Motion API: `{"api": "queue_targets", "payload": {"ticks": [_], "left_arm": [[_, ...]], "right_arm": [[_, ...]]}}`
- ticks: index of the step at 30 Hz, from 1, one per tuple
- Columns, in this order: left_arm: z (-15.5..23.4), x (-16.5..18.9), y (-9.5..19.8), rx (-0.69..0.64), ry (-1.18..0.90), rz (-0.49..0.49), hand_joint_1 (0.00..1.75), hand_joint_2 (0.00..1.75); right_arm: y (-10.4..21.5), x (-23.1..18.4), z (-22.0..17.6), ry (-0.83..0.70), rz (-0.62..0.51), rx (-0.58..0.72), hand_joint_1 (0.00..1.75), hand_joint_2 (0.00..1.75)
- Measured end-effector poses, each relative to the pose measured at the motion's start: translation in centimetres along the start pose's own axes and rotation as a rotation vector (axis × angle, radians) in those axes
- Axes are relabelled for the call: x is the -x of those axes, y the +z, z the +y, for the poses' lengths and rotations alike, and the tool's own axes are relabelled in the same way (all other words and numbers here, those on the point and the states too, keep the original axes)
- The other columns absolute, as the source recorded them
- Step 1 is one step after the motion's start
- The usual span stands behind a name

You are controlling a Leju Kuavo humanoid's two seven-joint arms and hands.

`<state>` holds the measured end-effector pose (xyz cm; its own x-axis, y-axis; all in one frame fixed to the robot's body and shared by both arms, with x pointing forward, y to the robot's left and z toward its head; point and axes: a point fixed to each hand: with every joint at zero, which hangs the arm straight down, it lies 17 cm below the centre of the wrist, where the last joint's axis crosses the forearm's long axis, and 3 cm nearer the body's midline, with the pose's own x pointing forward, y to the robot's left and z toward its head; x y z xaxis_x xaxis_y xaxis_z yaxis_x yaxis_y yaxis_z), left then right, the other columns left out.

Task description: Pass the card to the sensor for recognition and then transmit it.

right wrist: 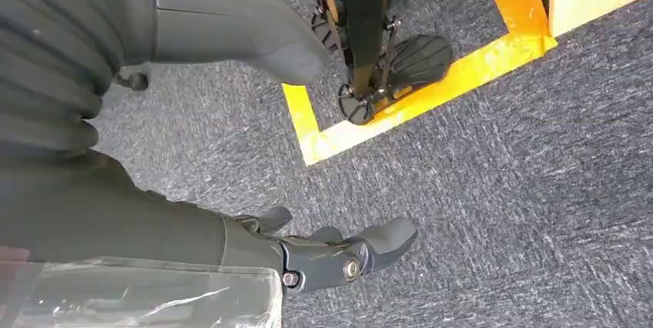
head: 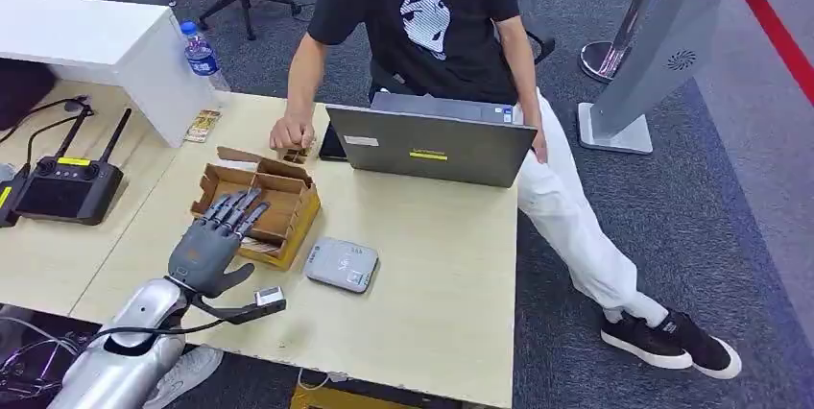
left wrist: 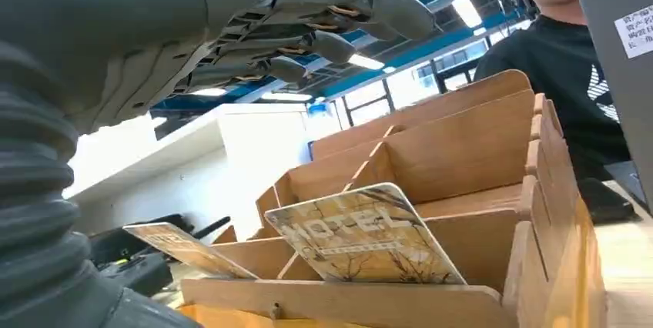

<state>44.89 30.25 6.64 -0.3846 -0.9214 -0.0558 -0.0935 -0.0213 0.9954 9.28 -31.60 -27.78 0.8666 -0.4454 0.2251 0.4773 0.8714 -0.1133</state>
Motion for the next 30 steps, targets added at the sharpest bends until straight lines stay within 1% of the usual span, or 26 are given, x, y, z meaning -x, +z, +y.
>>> {"api": "queue_targets", "payload": {"ticks": [5,6,9,10,11,13,14,15,16,17,20,21,22,25,27,30], "left_arm": [[-0.03,0.05,-0.24,0.000,0.002,0.003,0.02,1.75],[-0.07,0.06,-0.24,0.001,0.003,0.004,0.17,1.75],[-0.10,0.03,-0.30,0.001,0.005,0.005,0.17,1.75],[-0.11,0.02,-0.32,0.001,0.005,0.005,1.45,1.75],[-0.10,0.04,-0.36,0.001,0.005,0.005,1.52,1.75],[-0.13,0.08,-0.38,0.002,0.005,0.006,1.52,1.75],[-0.15,0.09,-0.37,0.002,0.005,0.006,1.55,1.75],[-0.15,0.09,-0.37,0.002,0.005,0.006,1.64,1.75],[-0.16,0.09,-0.37,0.002,0.005,0.006,1.61,1.75],[-0.14,0.10,-0.39,0.002,0.005,0.006,1.66,1.75],[-0.09,0.17,-0.49,0.003,0.009,0.008,1.54,1.75],[-0.03,0.20,-0.53,0.002,0.011,0.009,1.55,1.75],[-0.02,0.22,-0.54,0.001,0.013,0.010,1.52,1.75],[-0.11,0.13,-0.54,0.006,0.040,0.008,1.54,1.75],[-0.10,-0.04,-0.64,0.010,0.066,-0.001,1.61,1.75],[0.07,-0.19,-0.90,0.012,0.094,-0.012,1.61,1.75]], "right_arm": [[0.00,0.00,0.00,0.000,0.000,0.000,0.00,1.75],[0.00,-0.01,0.00,0.000,0.000,0.000,0.00,1.75],[0.00,0.03,0.02,0.000,0.001,0.000,0.00,1.75],[0.00,0.02,0.02,0.001,0.001,0.000,0.00,1.75],[0.00,0.02,0.03,0.001,0.001,0.000,0.00,1.75],[0.00,0.03,0.02,0.001,0.001,0.000,0.00,1.75],[0.00,0.03,0.02,0.001,0.001,0.000,0.00,1.75],[0.00,0.03,0.02,0.001,0.001,0.000,0.00,1.75],[0.00,0.03,0.03,0.001,0.001,0.000,0.00,1.75],[0.00,0.03,0.02,0.001,0.001,0.000,0.00,1.75],[0.00,0.03,0.03,0.002,0.001,0.000,0.00,1.75],[0.00,0.03,0.02,0.002,0.001,0.000,0.00,1.75],[0.01,0.03,0.03,0.002,0.001,-0.001,0.00,1.75],[0.01,-0.01,0.06,0.002,-0.001,-0.003,0.00,1.75],[0.02,-0.04,0.13,0.003,-0.003,-0.006,0.00,1.75],[0.03,-0.05,0.19,0.012,-0.005,-0.010,0.00,1.75]]}}
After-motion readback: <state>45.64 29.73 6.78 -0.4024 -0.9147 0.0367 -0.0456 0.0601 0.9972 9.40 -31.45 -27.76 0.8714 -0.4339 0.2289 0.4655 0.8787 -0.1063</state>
